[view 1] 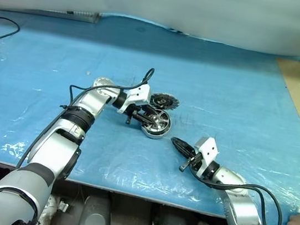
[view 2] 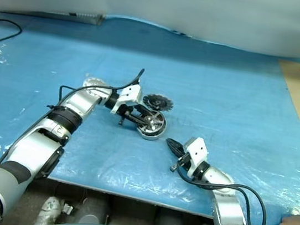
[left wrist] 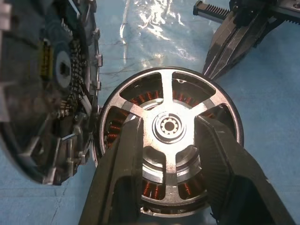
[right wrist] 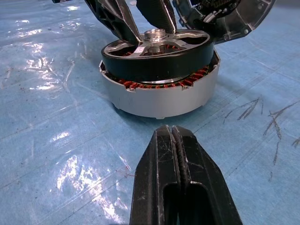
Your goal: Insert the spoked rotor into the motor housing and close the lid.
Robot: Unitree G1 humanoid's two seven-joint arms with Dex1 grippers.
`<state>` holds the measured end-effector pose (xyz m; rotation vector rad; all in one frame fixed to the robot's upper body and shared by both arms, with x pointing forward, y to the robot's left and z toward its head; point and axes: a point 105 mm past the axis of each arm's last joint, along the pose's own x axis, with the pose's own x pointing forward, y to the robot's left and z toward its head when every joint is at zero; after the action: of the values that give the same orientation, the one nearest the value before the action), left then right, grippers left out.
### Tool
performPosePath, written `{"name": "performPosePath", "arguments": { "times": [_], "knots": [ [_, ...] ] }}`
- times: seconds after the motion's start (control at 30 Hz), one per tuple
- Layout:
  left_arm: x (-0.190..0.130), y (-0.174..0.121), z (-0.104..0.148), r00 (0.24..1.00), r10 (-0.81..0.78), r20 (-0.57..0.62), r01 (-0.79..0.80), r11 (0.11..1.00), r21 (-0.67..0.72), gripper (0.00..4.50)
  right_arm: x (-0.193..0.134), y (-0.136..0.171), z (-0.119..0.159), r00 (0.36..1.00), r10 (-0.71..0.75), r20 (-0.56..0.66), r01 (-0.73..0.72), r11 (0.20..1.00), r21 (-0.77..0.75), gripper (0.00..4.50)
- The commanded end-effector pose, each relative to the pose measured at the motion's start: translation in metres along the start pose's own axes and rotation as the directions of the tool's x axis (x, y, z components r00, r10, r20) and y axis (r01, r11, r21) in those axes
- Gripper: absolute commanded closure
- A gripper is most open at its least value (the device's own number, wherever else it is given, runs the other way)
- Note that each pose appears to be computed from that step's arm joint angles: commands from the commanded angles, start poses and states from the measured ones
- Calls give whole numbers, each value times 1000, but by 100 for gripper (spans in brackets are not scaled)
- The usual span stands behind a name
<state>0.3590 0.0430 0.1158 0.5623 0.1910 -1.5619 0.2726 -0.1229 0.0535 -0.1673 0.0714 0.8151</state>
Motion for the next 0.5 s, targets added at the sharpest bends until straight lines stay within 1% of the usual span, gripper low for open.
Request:
{"name": "performPosePath", "arguments": {
  "times": [0.03,0.13,0.17,0.2,0.27,0.33,0.4,0.43,0.5],
  "knots": [
    [1,0,-1,1000,-3,-7,3,1000,11,319,1,0,5,1000,-3,24,4,1000,-10,450],
    [2,0,6,1000,-10,28,11,1000,-4,319,1,0,6,1000,-5,24,6,1000,-13,450],
    [1,1,9,999,-10,43,11,1000,-13,248,1,-1,6,1000,-6,23,7,1000,-13,450],
    [1,1,12,998,-13,60,14,1000,-18,224,1,-1,6,1000,-7,22,7,1000,-14,450],
    [-1,1,17,996,-20,83,22,1000,-20,159,1,-1,6,1000,-8,22,8,1000,-15,450],
    [-3,3,24,993,-9,121,12,1000,-20,82,1,-2,6,1000,-8,21,8,1000,-16,450],
    [-5,3,31,987,-19,157,24,999,-30,16,1,-2,5,1000,-7,20,8,1000,-16,450],
    [-9,0,34,983,-40,178,47,998,-32,5,1,-2,5,1000,-7,19,7,1000,-17,450],
    [-16,-8,38,974,-82,213,92,995,-36,14,1,-2,5,1000,-5,19,5,1000,-18,450]
  ]
}}
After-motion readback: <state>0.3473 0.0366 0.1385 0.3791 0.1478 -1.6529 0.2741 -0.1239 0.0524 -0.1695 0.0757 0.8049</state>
